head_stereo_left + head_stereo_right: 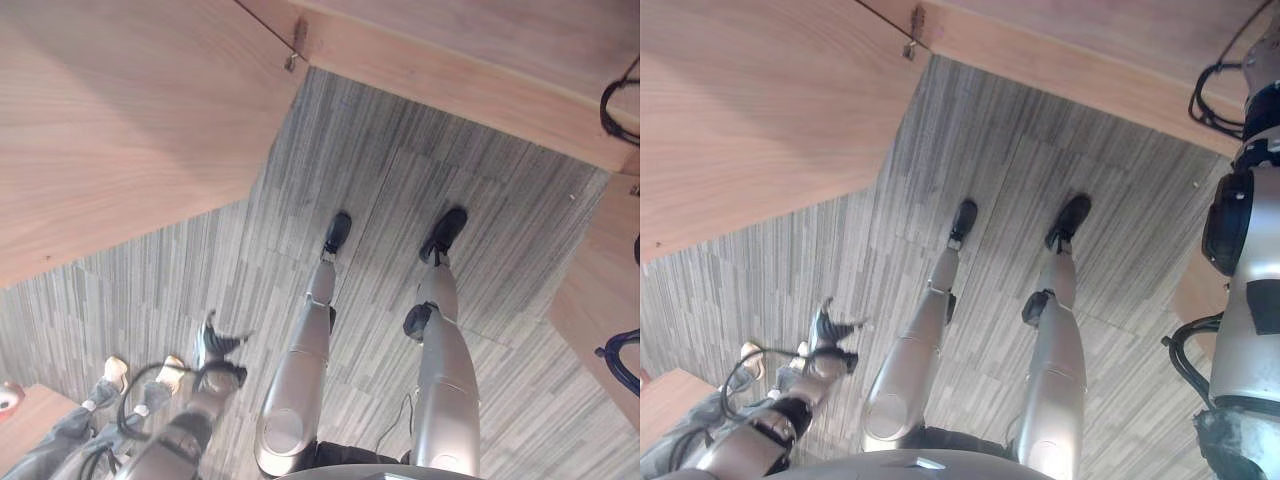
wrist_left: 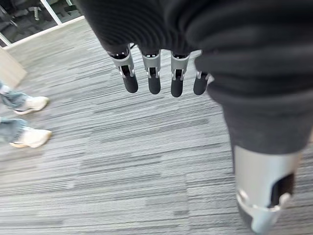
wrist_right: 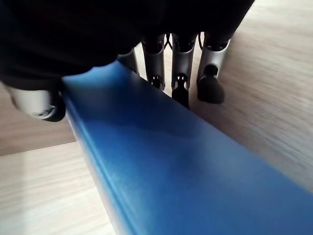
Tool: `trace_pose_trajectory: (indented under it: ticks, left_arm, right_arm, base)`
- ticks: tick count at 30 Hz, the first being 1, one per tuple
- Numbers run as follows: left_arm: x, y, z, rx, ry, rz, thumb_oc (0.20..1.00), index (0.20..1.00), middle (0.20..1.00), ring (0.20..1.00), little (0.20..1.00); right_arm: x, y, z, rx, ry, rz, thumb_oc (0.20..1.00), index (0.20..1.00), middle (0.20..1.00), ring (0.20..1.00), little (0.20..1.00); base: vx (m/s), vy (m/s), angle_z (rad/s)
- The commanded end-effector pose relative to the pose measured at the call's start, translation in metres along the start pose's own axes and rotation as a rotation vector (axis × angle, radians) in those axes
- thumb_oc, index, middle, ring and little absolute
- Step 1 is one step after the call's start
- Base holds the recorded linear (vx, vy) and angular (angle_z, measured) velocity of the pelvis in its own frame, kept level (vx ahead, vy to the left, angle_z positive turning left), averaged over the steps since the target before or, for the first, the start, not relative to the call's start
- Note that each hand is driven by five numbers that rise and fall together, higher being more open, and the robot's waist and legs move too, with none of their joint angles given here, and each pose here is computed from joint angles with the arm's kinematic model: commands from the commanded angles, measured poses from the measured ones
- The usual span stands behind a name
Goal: Put the empty folder in the office cabinet
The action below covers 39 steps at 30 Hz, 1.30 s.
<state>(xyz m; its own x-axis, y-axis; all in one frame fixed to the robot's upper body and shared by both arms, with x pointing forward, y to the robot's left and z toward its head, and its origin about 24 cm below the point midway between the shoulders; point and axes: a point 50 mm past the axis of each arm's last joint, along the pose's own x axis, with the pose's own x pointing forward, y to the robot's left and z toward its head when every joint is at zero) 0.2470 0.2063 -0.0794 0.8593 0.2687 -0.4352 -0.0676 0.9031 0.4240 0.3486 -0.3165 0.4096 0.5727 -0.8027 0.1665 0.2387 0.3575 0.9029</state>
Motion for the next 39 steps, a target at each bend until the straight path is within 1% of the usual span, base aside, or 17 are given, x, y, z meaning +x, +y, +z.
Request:
trace_pose_trajectory:
  ticks: [1, 6, 7, 8, 9, 15, 18, 19, 25, 30, 34, 39]
  left_arm:
    - [-0.011, 0.035, -0.043, 0.099, 0.13, 0.065, 1.0, 1.0, 1.0, 1.0, 1.0]
    - [-0.01, 0.039, -0.043, 0.109, 0.129, 0.067, 1.0, 1.0, 1.0, 1.0, 1.0]
    - [-0.009, 0.038, -0.041, 0.107, 0.122, 0.067, 1.0, 1.0, 1.0, 1.0, 1.0]
    - [-0.008, 0.039, -0.039, 0.105, 0.118, 0.071, 1.0, 1.0, 1.0, 1.0, 1.0]
    - [-0.007, 0.039, -0.037, 0.103, 0.11, 0.07, 1.0, 1.0, 1.0, 1.0, 1.0]
    - [-0.005, 0.04, -0.032, 0.091, 0.097, 0.074, 1.0, 1.0, 1.0, 1.0, 1.0]
    - [-0.004, 0.041, -0.03, 0.087, 0.09, 0.076, 1.0, 1.0, 1.0, 1.0, 1.0]
    - [-0.001, 0.042, -0.024, 0.081, 0.081, 0.082, 1.0, 1.0, 1.0, 1.0, 1.0]
    - [0.009, 0.04, -0.003, 0.057, 0.033, 0.089, 1.0, 1.0, 1.0, 1.0, 1.0]
    - [0.02, 0.045, 0.028, 0.021, -0.043, 0.101, 1.0, 1.0, 1.0, 1.0, 1.0]
    - [0.025, 0.05, 0.036, 0.0, -0.046, 0.118, 1.0, 1.0, 1.0, 1.0, 1.0]
    - [0.036, 0.053, 0.057, -0.048, -0.043, 0.152, 1.0, 1.0, 1.0, 1.0, 1.0]
  right_arm:
    - [-0.001, 0.017, 0.023, -0.128, -0.123, 0.152, 0.2, 0.2, 0.2, 0.2, 0.2]
    - [-0.002, 0.023, 0.026, -0.139, -0.128, 0.18, 0.2, 0.2, 0.2, 0.2, 0.2]
    - [-0.003, 0.024, 0.025, -0.138, -0.123, 0.188, 0.332, 0.332, 0.332, 0.332, 0.332]
    - [-0.003, 0.025, 0.026, -0.136, -0.123, 0.19, 0.928, 0.928, 0.928, 0.928, 0.928]
    - [-0.003, 0.025, 0.025, -0.137, -0.119, 0.193, 1.0, 1.0, 1.0, 1.0, 1.0]
    - [-0.002, 0.024, 0.025, -0.13, -0.104, 0.187, 1.0, 1.0, 1.0, 1.0, 1.0]
    - [0.001, 0.019, 0.026, -0.136, -0.094, 0.154, 1.0, 1.0, 1.0, 1.0, 1.0]
    - [0.006, 0.011, 0.025, -0.148, -0.058, 0.103, 1.0, 1.0, 1.0, 1.0, 1.0]
    - [0.011, -0.002, 0.028, -0.196, 0.005, -0.039, 1.0, 1.0, 1.0, 1.0, 1.0]
    - [0.018, -0.026, 0.03, -0.32, 0.064, -0.157, 1.0, 1.0, 1.0, 1.0, 1.0]
    - [0.02, -0.034, 0.028, -0.357, 0.09, -0.18, 1.0, 1.0, 1.0, 1.0, 1.0]
    - [0.016, -0.039, 0.007, -0.369, 0.137, -0.179, 1.0, 1.0, 1.0, 1.0, 1.0]
  base:
    - [0.03, -0.039, 0.01]
    - [0.01, -0.014, 0.01]
    - [0.01, -0.017, 0.05]
    - [0.01, -0.024, 0.08]
    - [0.01, -0.004, 0.08]
    - [0.0, 0.004, 0.04]
    - [0.0, 0.0, 0.0]
    - [0.0, 0.0, 0.0]
    - [0.0, 0.0, 0.0]
    - [0.0, 0.0, 0.0]
    - [0.0, 0.003, -0.01]
    - [0.0, 0.005, -0.02]
